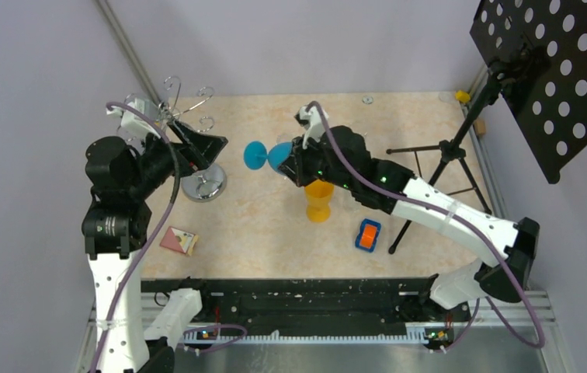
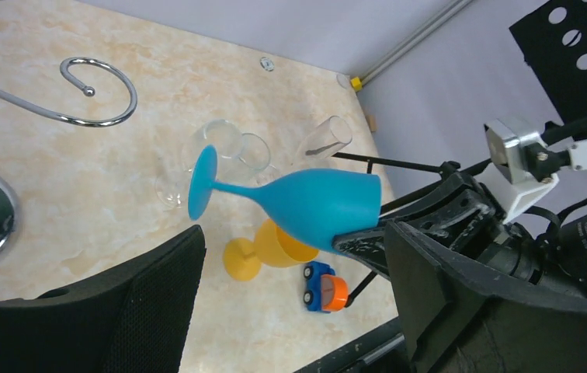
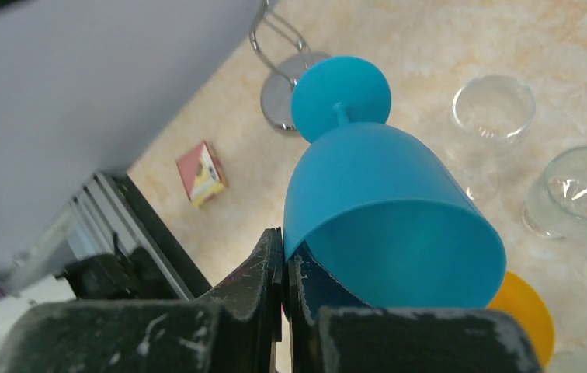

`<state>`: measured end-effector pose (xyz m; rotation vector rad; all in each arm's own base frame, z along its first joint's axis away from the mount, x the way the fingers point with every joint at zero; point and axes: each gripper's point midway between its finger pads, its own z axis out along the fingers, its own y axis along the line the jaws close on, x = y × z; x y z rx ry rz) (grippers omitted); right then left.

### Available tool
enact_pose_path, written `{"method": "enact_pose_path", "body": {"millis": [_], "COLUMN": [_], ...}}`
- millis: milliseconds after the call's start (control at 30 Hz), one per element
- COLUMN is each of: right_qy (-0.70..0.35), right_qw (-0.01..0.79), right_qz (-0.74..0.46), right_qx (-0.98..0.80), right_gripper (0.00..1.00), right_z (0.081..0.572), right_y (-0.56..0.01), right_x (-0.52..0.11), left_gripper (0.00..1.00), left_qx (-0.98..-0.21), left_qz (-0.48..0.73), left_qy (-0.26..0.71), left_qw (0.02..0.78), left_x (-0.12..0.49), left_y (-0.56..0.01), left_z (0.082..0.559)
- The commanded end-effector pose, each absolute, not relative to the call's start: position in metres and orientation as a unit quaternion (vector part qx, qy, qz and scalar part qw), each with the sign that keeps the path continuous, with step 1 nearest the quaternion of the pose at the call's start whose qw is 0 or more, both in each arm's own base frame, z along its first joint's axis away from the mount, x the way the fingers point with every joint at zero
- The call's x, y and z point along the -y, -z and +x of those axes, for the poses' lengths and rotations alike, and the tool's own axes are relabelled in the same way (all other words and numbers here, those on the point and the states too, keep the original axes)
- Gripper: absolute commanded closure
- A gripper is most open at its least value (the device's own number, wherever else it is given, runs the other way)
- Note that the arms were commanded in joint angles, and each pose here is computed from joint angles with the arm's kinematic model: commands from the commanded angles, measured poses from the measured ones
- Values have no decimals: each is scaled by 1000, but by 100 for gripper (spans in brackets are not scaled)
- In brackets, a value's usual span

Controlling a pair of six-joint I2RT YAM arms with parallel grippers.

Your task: Take the wine glass off the wine glass rack

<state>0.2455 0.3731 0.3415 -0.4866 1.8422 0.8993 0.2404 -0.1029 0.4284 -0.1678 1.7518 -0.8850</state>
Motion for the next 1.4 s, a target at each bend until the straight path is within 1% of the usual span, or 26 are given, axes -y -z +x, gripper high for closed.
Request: {"method": "enact_pose_path", "body": {"millis": [0, 133, 333, 433, 567, 833, 933, 1100, 1267, 1367], "right_qy": [-305, -238, -170, -143, -110, -97, -98, -108, -122, -140], "right_qw": [438, 402, 354, 316, 287, 258, 253, 253, 283, 311], "right_qz": [-290, -321, -343, -376, -389, -403, -411, -416, -408, -401], "right_qx": [-794, -824, -853, -859, -868, -873, -871, -867, -859, -850], "right_gripper": [100, 100, 100, 100, 98, 93, 88, 74, 60, 52], "right_z": [228, 233, 244, 241, 241, 243, 244, 245, 252, 255], "right_y": [-309, -279, -241, -217, -192, -173, -168, -168, -185, -205], "right_x": [-378, -385, -398, -401, -395, -405, -410, -418, -425, -429], "left_gripper": [12, 11, 11, 12, 13, 13, 12, 12, 11, 11], "left_qx": [-750, -771, -784, -790, -791, -788, -788, -788, -796, -795], "left_qz": [-15, -10, -62, -78, -83, -81, -80, -86, -84, -83], "left_qy": [329, 273, 196, 166, 157, 157, 158, 152, 153, 156], "left_qw": [574, 576, 586, 585, 586, 590, 590, 590, 580, 581], "left_x": [98, 84, 53, 42, 38, 39, 39, 36, 37, 38], "left_y": [-431, -419, -398, -392, -391, -392, -391, -391, -390, -391], "left_z": [230, 229, 233, 234, 233, 235, 235, 235, 235, 235]}}
